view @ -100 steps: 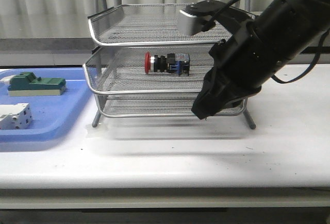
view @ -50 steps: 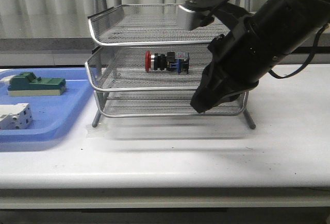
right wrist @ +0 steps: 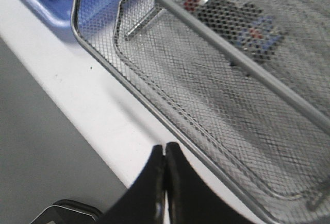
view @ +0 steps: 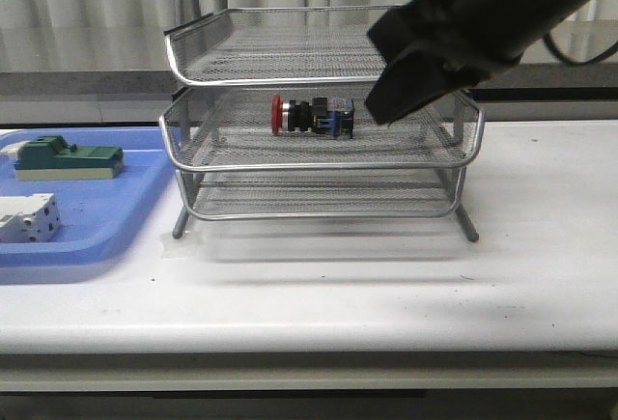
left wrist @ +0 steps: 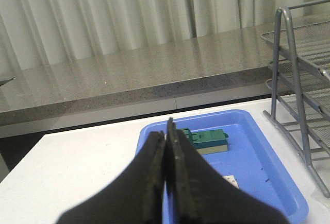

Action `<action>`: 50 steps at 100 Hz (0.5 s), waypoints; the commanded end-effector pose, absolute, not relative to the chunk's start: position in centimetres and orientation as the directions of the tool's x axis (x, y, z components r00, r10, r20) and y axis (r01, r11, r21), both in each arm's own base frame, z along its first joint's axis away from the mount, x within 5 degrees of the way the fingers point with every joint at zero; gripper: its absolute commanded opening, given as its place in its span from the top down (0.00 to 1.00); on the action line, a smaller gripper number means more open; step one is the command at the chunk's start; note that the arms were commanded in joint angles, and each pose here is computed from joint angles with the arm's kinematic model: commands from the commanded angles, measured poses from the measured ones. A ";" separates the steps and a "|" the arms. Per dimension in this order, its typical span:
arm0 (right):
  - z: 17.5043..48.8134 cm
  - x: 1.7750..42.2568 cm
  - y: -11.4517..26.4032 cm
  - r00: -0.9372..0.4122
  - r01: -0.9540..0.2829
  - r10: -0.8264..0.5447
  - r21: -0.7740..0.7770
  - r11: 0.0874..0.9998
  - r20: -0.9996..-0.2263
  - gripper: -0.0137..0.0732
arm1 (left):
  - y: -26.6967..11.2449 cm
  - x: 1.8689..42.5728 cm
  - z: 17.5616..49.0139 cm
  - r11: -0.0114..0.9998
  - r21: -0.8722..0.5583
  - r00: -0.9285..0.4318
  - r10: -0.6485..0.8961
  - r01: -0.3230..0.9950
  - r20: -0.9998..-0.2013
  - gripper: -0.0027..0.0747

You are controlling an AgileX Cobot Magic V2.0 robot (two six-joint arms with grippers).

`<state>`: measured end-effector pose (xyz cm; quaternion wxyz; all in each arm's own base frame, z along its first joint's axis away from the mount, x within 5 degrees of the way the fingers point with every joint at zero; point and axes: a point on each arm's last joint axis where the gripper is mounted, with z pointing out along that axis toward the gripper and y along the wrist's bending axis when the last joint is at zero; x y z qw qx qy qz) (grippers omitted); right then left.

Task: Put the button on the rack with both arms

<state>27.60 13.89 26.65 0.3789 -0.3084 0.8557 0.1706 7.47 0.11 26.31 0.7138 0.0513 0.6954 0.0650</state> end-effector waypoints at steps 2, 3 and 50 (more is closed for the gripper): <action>30.8 26.6 11.8 -0.495 -0.593 -0.324 0.041 0.804 -0.806 0.91 | 0.4 7.4 28.0 0.988 0.138 0.121 0.145 -0.065 -0.982 0.99; 30.9 26.5 11.7 -0.501 -0.587 -0.314 0.050 0.808 -0.807 0.91 | 0.4 7.4 28.0 0.988 0.138 0.121 0.145 -0.065 -0.982 0.99; 36.6 17.6 3.9 -0.483 -0.342 -0.250 -0.081 0.936 -0.839 0.91 | 0.4 7.4 28.0 0.988 0.138 0.121 0.145 -0.065 -0.982 0.99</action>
